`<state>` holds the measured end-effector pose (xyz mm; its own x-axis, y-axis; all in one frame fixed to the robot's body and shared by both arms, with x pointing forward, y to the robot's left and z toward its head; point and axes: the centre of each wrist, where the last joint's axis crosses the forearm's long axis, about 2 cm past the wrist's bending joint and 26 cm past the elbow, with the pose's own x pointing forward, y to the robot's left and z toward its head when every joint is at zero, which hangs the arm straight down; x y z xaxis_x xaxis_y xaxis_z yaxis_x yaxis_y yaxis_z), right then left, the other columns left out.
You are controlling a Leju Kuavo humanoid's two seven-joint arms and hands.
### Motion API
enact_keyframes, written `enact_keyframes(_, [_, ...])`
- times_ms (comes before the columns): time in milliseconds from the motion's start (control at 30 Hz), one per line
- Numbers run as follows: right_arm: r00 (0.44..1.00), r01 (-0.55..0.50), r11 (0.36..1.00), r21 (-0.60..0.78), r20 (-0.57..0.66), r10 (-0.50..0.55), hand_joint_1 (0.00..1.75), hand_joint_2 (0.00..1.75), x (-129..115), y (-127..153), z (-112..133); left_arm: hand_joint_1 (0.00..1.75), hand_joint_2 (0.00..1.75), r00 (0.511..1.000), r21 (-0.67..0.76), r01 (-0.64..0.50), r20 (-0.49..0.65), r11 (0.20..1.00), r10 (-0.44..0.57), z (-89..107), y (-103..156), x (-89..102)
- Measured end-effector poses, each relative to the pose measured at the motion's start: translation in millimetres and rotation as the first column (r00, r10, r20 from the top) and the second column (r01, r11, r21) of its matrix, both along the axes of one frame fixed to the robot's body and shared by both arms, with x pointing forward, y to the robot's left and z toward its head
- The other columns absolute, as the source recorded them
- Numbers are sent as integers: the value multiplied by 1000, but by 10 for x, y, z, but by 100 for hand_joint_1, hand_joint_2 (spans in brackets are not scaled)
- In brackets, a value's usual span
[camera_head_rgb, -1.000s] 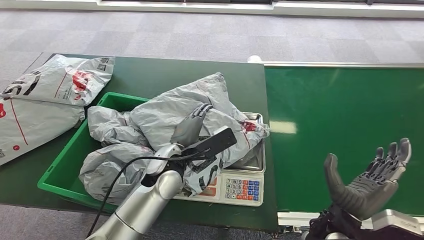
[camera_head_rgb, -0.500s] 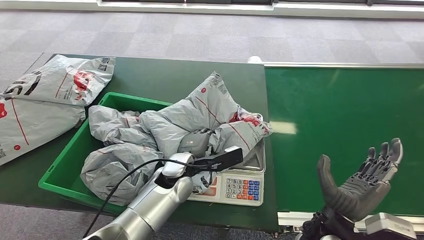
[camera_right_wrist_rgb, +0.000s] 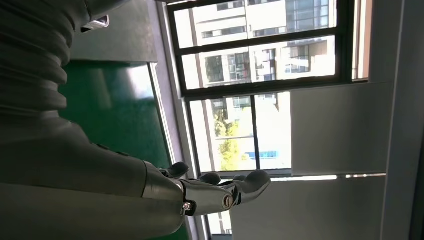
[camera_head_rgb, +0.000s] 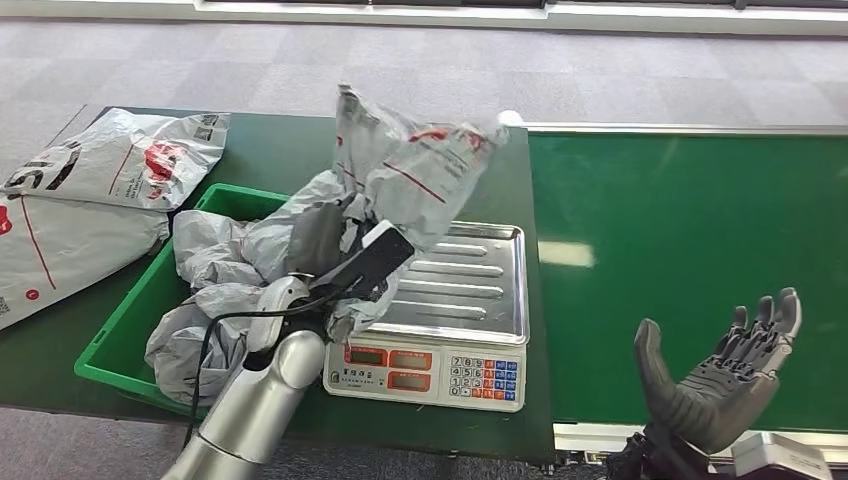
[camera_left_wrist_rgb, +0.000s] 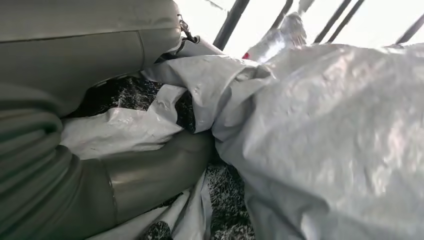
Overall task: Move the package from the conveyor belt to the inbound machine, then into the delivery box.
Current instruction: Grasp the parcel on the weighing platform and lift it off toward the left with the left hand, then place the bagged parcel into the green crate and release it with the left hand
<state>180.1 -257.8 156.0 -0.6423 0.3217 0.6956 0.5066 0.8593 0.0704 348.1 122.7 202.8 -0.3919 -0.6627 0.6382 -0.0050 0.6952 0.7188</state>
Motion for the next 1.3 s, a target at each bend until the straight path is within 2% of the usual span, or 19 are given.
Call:
enact_keyframes(167, [1000,10,1000,-13,-18,-10,0,175,-82,-9,-35,175,175,963,-189,-46,254,981,94,461,386,-110])
enact_keyframes(300, [1000,17,1000,-12,-25,-17,0,175,-123,-19,-43,175,175,925,-240,-50,355,970,135,714,615,-202])
enact_keyframes(733, [999,21,1000,-7,-30,-21,0,175,-136,-10,-49,175,175,880,-255,-48,447,966,162,879,779,-325])
enact_keyframes(867, [999,29,1000,-3,-44,-29,0,175,-171,-33,-76,175,175,842,-288,-114,481,951,246,979,1018,-350])
enact_keyframes(933, [998,34,999,0,-54,-34,0,175,-194,-47,-92,175,175,866,-254,-174,420,951,270,1003,1215,-337])
enact_keyframes(1000, [997,36,999,2,-61,-35,0,175,-210,-55,-100,175,175,917,-165,-235,291,958,275,934,1431,-309])
enact_keyframes(1100, [996,32,999,6,-78,-32,0,175,-216,-64,-103,175,175,958,30,-285,45,958,284,610,1741,-254])
enact_keyframes(1200, [995,30,1000,-4,-92,-30,0,175,-206,-68,-97,175,175,941,188,-268,-158,945,298,164,1956,-220])
enact_keyframes(1300, [995,33,999,-20,-98,-34,0,175,-200,-69,-95,175,175,904,279,-235,-290,931,315,-251,2098,-225])
